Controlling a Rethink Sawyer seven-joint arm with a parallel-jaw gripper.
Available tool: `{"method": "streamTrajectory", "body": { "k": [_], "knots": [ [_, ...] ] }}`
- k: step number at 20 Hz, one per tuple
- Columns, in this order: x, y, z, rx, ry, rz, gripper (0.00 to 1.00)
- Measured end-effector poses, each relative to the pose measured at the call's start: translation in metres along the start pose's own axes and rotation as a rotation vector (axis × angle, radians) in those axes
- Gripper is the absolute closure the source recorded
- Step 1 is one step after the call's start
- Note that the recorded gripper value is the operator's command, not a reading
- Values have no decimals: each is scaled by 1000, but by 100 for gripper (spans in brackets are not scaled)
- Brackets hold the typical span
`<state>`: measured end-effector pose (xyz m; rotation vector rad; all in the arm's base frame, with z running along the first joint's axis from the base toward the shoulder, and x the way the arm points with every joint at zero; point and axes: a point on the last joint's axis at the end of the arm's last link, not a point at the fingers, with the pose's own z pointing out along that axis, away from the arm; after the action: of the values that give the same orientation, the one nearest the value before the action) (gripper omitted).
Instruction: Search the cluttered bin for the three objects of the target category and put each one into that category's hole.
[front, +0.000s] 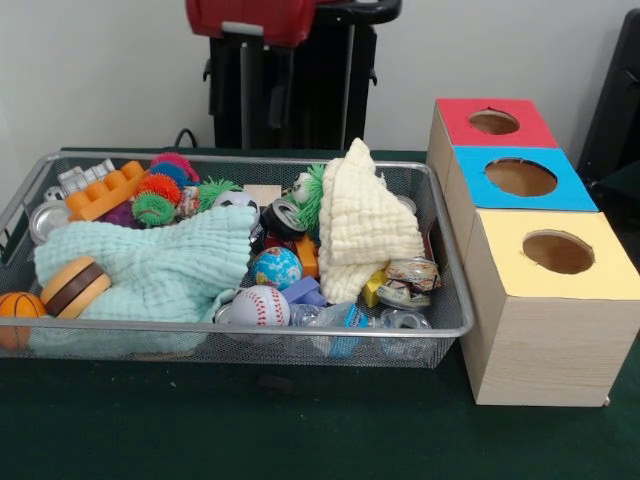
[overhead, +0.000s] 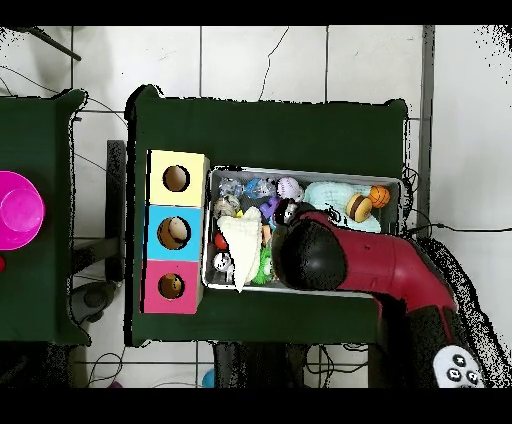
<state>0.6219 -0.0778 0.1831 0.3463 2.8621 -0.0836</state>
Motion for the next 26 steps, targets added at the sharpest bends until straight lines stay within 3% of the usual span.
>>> {"method": "streamTrajectory", "body": {
  "k": [8,12,26],
  "knots": [
    [-13,-54,22,11,9,87,0],
    [-13,-67,36,9,24,109,0],
    [15,-28,89,-53,73,78,0]
  ]
}}
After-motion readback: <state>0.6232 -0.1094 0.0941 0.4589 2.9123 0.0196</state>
